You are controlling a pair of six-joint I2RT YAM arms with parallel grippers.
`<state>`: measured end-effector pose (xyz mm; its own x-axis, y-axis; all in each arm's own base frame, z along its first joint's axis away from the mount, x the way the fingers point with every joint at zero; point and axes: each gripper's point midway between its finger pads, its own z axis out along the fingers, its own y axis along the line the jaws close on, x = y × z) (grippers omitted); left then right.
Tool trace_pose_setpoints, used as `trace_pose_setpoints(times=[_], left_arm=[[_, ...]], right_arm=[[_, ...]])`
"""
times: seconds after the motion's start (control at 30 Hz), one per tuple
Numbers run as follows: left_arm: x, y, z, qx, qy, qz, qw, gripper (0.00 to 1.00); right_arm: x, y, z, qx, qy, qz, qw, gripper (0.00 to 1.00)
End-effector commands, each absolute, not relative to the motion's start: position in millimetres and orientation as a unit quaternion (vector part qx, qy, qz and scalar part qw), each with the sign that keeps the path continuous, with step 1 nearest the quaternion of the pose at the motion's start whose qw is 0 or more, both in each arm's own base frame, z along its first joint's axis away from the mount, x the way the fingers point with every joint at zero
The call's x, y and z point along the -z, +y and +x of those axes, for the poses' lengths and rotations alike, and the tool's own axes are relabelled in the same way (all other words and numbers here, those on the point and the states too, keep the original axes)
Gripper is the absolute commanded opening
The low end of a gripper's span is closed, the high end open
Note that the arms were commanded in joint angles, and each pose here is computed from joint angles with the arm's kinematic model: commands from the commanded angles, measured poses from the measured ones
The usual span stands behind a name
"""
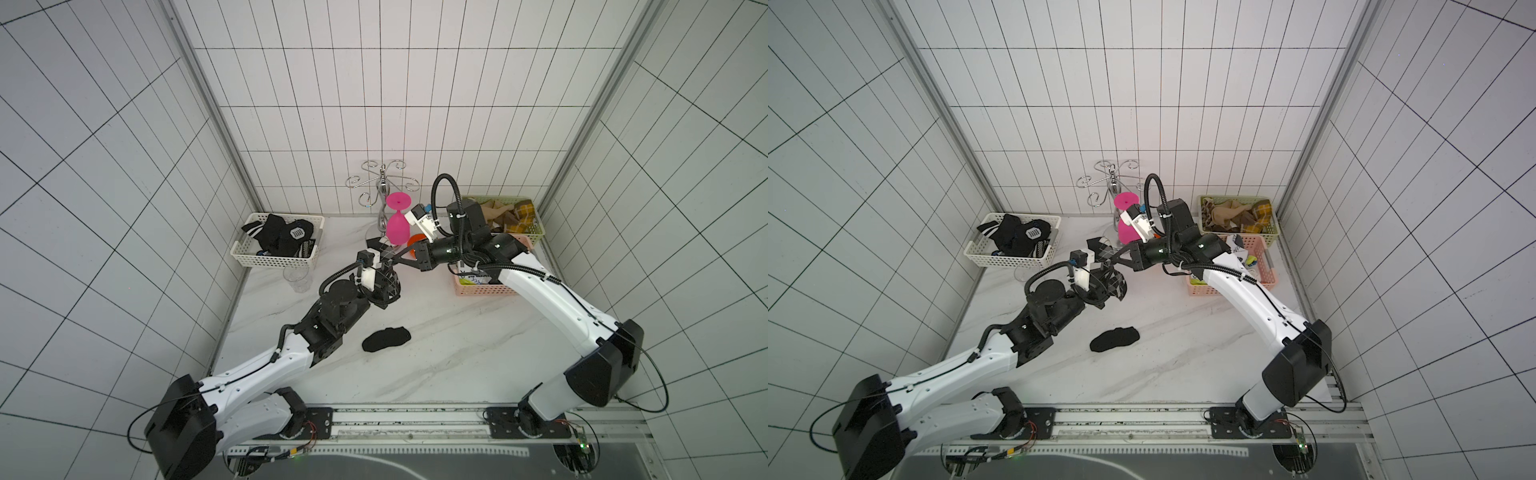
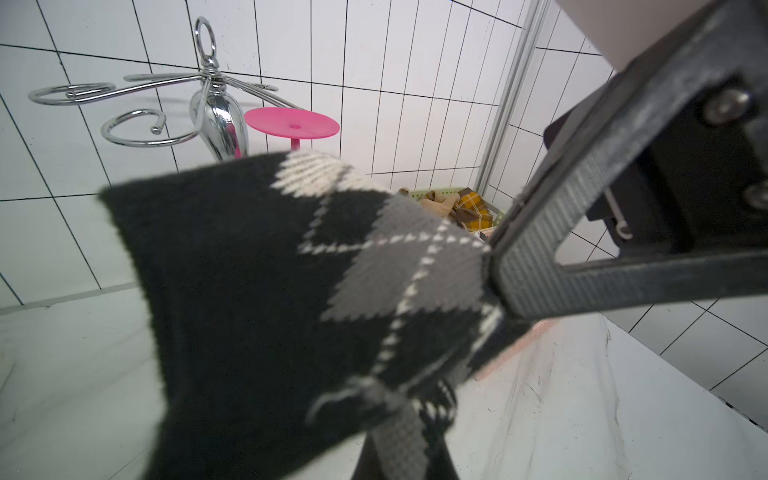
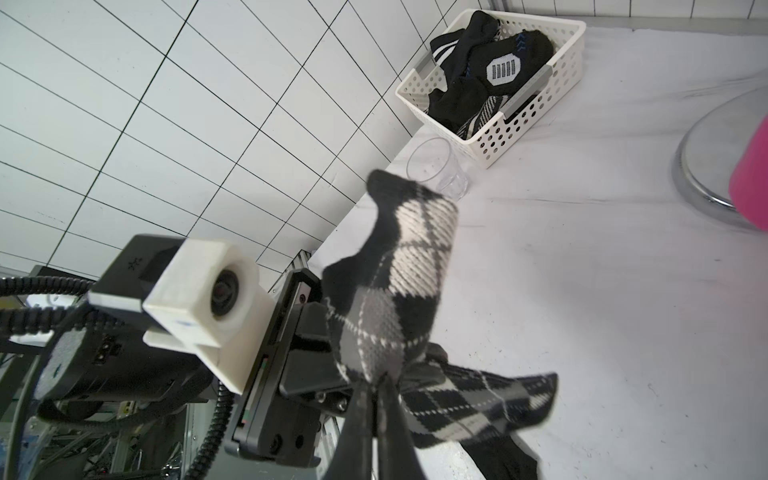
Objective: Sort the socks into the basket by color
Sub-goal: Pick up the sock at the center of the board, then place the sock in the bin.
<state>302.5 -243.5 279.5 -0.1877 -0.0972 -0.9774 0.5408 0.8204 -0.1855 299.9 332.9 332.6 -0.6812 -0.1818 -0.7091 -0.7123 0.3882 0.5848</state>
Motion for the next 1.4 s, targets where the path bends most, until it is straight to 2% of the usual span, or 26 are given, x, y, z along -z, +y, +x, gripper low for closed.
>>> trace_pose_setpoints(times=[0.0, 0.1, 0.17, 0.37, 0.6, 0.9, 1.13, 1.27, 1.37], left_arm=[[-305.5, -217.3, 317.1, 0.235, 0.738, 0.107, 0.624, 0.0], [-310.1, -183.8, 339.4, 0.224, 0.766, 0.066, 0.599, 0.0], [-314.8, -160.9, 357.3, 0.213, 0.78, 0.04, 0.587, 0.0], [-304.0, -79.8, 425.5, 0.143, 0.831, -0.04, 0.535, 0.0], [-279.7, 8.7, 489.1, 0.068, 0.846, -0.114, 0.517, 0.0], [-247.3, 90.5, 539.6, 0.018, 0.854, -0.166, 0.492, 0.0], [-207.9, 123.0, 568.1, 0.005, 0.864, -0.189, 0.466, 0.01], [-167.7, 120.6, 583.0, 0.026, 0.882, -0.184, 0.433, 0.11], [-134.3, 110.8, 589.3, 0.045, 0.894, -0.18, 0.408, 0.24]], right_arm=[[-362.4, 310.5, 314.4, -0.467, 0.774, -0.27, 0.331, 0.47], [-364.0, 294.1, 324.0, -0.45, 0.78, -0.254, 0.352, 0.82], [-354.6, 287.8, 326.9, -0.443, 0.788, -0.247, 0.349, 0.99], [-295.1, 283.0, 328.9, -0.415, 0.825, -0.242, 0.299, 0.99], [-222.7, 294.0, 316.6, -0.338, 0.863, -0.287, 0.243, 0.99], [-158.0, 325.7, 295.6, -0.281, 0.875, -0.349, 0.185, 0.98], [-127.2, 345.2, 283.3, -0.279, 0.873, -0.373, 0.145, 0.97], [-115.3, 348.6, 278.7, -0.28, 0.873, -0.377, 0.128, 0.97], [-108.7, 348.6, 277.1, -0.279, 0.875, -0.377, 0.12, 0.97]])
